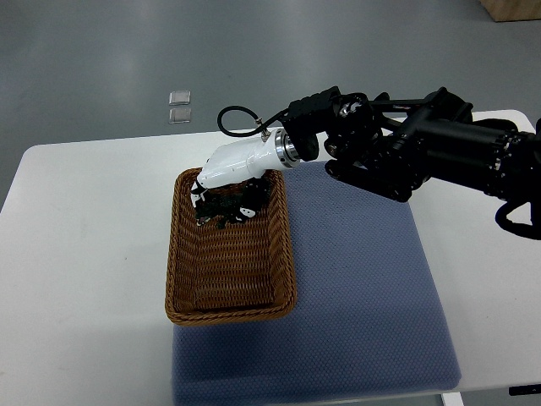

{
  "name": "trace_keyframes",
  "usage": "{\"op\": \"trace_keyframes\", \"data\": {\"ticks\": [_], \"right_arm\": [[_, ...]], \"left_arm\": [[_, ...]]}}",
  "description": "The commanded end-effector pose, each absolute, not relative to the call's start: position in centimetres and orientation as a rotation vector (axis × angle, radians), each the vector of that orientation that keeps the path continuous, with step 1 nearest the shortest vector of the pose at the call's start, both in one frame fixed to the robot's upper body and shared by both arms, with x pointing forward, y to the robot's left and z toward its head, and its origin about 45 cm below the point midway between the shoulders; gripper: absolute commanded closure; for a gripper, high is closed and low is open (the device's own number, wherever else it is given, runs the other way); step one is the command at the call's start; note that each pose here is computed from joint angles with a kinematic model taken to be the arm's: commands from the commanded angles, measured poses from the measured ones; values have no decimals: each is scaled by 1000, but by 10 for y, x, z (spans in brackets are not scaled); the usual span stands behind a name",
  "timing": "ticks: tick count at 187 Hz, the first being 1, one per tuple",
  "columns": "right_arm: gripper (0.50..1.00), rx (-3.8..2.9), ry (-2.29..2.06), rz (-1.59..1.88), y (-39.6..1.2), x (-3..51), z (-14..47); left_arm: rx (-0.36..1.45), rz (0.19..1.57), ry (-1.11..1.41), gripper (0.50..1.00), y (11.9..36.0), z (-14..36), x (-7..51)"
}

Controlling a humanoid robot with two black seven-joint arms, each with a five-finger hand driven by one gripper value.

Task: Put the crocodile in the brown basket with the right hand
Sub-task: 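Lower the crocodile into the basket and open the right hand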

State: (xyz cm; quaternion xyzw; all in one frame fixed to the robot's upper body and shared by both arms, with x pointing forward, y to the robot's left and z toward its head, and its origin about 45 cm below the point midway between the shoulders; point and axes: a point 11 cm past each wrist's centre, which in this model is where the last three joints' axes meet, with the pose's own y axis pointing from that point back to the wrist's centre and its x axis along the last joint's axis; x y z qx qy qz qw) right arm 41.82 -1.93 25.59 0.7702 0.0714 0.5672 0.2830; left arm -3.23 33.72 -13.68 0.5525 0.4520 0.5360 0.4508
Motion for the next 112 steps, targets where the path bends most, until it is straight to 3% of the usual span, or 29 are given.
{"op": "trace_keyframes", "data": {"ticks": [1,87,89,90,91,92,93,94,95,96,99,100,104,112], "right_arm": [[1000,2072,186,1515,-21,416,248],[1000,2100,165,1456,-32,408,217],[971,2101,164,1456,-32,408,218],[926,2102,162,1456,-32,409,218],[926,2102,162,1456,-32,409,218],[881,2103,161,1456,-32,409,218],[881,2103,161,1456,-32,409,218],[843,2103,159,1454,-32,409,218],[842,2103,159,1454,-32,409,218],[804,2104,157,1455,-32,409,219],[773,2107,155,1453,-32,409,219],[742,2106,155,1455,-32,410,220],[695,2109,150,1455,-31,410,220],[654,2114,141,1455,-31,411,222]], "left_arm": [[1364,1326,1116,500,337,-137,-32],[1365,1325,1117,500,337,-137,-32],[1365,1325,1117,500,337,-137,-32],[1365,1325,1117,500,337,-137,-32],[1365,1325,1117,500,337,-137,-32],[1365,1325,1117,500,337,-137,-32],[1365,1325,1117,500,337,-137,-32],[1365,1325,1117,500,337,-137,-33],[1365,1325,1117,500,337,-137,-33],[1366,1324,1118,500,337,-137,-33],[1365,1325,1117,500,337,-137,-32],[1365,1325,1117,500,337,-137,-32],[1364,1326,1116,500,337,-137,-32],[1366,1324,1118,500,337,-137,-33]]}}
